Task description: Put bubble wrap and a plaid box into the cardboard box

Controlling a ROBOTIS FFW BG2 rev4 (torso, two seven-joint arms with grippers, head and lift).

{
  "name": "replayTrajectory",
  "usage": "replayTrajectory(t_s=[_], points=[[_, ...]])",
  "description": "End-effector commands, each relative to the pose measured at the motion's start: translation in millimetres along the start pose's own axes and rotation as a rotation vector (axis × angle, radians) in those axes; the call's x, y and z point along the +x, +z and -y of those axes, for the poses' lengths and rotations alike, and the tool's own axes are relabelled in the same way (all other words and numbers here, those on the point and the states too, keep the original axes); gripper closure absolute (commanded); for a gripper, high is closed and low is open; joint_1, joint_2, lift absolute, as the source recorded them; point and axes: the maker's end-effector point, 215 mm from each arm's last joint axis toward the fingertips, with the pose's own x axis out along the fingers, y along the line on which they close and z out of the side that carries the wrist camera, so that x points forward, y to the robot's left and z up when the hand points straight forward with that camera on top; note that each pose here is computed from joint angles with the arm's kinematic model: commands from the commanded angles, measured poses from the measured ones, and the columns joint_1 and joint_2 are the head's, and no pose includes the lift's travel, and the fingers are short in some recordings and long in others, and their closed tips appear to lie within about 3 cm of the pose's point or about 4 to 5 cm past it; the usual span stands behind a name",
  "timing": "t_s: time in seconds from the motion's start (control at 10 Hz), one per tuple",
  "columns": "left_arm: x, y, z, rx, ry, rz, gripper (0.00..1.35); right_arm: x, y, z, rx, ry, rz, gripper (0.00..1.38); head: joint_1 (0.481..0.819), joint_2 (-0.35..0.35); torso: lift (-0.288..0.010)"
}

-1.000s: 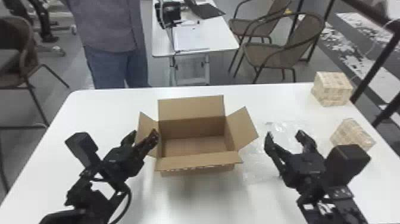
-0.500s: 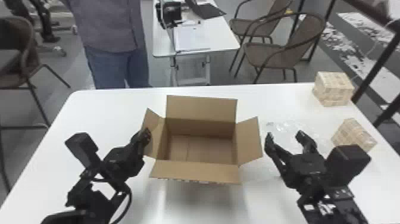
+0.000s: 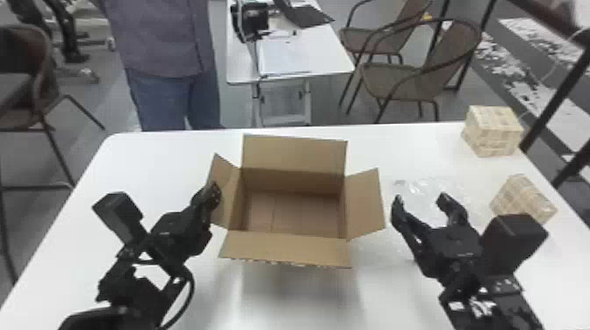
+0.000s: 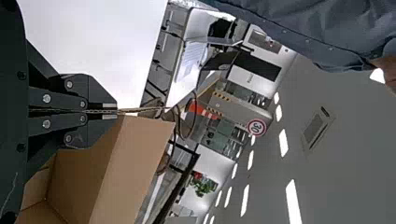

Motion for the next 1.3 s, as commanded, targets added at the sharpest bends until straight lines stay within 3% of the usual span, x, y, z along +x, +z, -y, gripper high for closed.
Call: replayTrajectory(t_s=[0.0,0.6,0.9,1.2], points=[[1,11,-4,0.032,0.007,0.007,1.22,0,0,0,0.001,0.001,0.0,0.45,0.695,0.029,-0.107],[-14,86,-37,0.326,0.159,0.033,1.22,3,-2,-5,0.005,0.015,-0.006,0.45,0.695,0.098,-0.107],[-14,112,-26,0.421,0.195,0.084,1.22,4,-3,-6,0.003,0.019,-0.011,0.45,0.695,0.115,-0.107],[-16,124,-18,0.505,0.216,0.083,1.22,5,0,-7,-0.013,0.021,-0.018,0.45,0.695,0.112,-0.107]])
